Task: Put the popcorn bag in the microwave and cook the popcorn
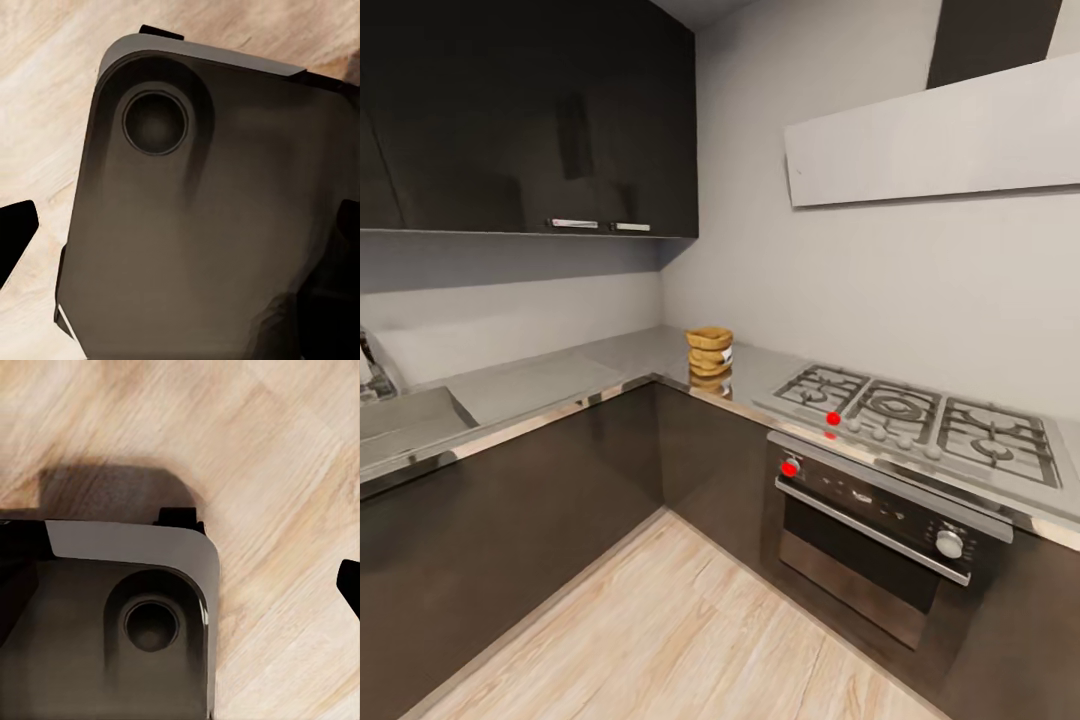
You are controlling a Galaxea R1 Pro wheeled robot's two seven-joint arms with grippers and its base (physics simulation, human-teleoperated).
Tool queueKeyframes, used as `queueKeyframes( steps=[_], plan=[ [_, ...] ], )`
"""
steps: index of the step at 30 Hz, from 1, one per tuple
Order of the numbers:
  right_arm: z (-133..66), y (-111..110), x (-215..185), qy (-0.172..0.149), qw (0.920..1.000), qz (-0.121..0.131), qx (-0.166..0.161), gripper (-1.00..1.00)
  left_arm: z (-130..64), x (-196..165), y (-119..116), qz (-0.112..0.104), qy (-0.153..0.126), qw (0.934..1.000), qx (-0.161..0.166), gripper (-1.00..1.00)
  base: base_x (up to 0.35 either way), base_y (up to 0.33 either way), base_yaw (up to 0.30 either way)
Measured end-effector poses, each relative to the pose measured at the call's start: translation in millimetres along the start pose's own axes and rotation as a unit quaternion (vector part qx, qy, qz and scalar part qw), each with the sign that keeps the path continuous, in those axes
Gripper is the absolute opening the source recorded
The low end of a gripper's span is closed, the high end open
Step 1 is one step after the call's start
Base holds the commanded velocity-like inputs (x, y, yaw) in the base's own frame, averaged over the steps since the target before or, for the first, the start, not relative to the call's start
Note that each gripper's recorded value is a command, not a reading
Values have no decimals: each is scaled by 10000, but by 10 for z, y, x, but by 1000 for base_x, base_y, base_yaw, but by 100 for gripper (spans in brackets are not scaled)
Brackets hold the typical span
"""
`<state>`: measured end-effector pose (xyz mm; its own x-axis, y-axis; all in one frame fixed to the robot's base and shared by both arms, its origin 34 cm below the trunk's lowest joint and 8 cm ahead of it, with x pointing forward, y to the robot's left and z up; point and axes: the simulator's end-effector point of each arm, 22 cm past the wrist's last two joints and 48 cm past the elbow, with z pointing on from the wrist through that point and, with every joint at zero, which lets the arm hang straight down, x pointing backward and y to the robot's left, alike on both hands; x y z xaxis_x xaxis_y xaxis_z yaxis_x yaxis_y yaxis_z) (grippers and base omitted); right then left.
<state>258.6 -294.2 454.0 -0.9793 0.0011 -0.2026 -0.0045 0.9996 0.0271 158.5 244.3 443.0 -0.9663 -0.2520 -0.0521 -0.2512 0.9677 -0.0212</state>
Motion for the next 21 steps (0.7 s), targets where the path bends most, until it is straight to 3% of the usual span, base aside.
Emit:
queueKeyframes(
  steps=[21],
  plan=[
    [1,16,-3,-8,10000,-5,-10,100,0,5,-9,58,4,10000,7,100,236,171,0]
  ],
)
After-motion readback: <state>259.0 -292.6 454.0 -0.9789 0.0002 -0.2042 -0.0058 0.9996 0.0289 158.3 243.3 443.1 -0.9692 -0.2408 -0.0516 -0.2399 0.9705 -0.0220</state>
